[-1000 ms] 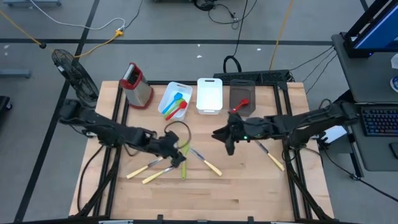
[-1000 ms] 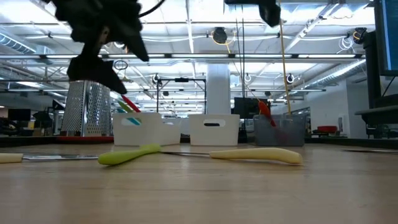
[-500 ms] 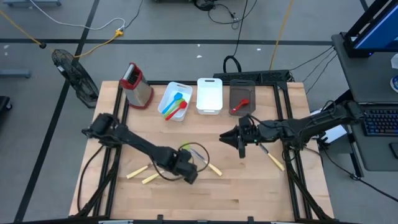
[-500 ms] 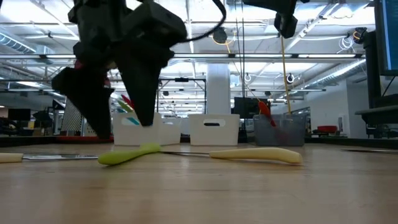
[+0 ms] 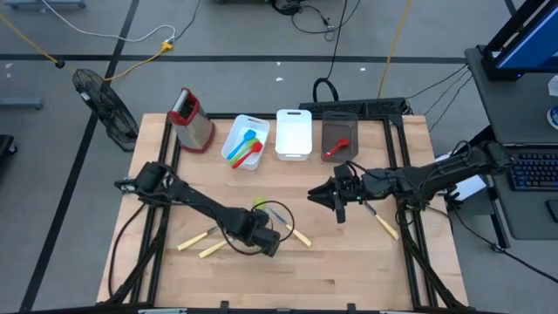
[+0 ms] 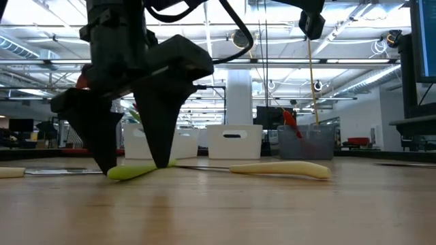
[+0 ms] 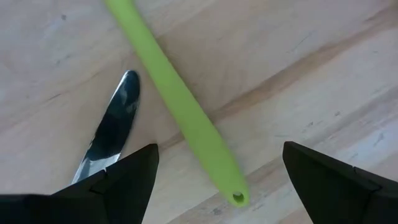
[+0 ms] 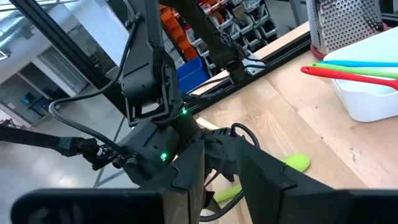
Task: Pick & Place Kitchen Items
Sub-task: Put the green serving spoon into the black bin
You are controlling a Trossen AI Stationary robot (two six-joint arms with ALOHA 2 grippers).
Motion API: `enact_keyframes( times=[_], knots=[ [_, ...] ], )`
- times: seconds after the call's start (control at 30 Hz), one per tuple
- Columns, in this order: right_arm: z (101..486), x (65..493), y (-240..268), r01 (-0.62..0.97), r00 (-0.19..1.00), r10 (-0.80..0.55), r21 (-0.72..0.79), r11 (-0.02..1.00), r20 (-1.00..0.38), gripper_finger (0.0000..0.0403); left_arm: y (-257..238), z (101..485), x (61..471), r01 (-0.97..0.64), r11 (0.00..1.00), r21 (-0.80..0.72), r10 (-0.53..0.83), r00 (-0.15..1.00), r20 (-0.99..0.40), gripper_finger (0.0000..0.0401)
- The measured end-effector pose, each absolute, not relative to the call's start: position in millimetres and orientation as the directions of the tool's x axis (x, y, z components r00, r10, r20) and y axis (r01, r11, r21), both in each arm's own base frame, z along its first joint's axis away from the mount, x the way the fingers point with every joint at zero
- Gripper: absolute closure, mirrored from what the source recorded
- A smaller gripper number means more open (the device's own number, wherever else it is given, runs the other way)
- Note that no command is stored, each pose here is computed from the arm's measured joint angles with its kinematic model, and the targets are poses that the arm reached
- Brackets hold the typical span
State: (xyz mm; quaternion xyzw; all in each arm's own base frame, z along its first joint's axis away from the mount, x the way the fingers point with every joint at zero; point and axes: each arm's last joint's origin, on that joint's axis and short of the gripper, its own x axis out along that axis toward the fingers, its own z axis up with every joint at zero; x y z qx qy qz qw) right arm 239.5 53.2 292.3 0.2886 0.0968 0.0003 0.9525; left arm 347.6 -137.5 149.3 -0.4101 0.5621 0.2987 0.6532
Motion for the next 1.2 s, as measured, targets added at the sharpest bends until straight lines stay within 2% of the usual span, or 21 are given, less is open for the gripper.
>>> enact_keyframes(
  times=[0.4, 0.53, 0.97, 1.0, 1.2],
  knots=[
    [292.4, 239.5, 53.2, 0.057, 0.981, 0.055, 0.552, 0.832, -0.184, 0.0316, -130.1, 139.4, 354.7, -0.869, 0.454, -0.196, -0.099, 0.169, -0.981, 0.0060],
    [293.6, 239.7, 53.2, 0.050, 0.984, 0.055, 0.551, 0.833, -0.171, 0.0316, -124.8, 124.7, 356.7, -0.875, 0.461, -0.149, -0.123, 0.103, -0.987, 0.0110],
    [294.7, 239.9, 53.2, 0.043, 0.986, 0.054, 0.546, 0.837, -0.160, 0.0316, -113.0, 119.2, 355.8, -0.883, 0.458, -0.100, -0.126, 0.047, -0.991, 0.0347],
    [294.7, 239.9, 53.1, 0.043, 0.986, 0.054, 0.546, 0.837, -0.160, 0.0316, -113.0, 119.6, 355.9, -0.883, 0.458, -0.102, -0.126, 0.049, -0.991, 0.0359],
    [294.7, 239.9, 53.1, 0.043, 0.986, 0.054, 0.546, 0.837, -0.161, 0.0316, -113.2, 122.9, 355.0, -0.876, 0.469, -0.111, -0.122, 0.060, -0.991, 0.0360]
  ],
)
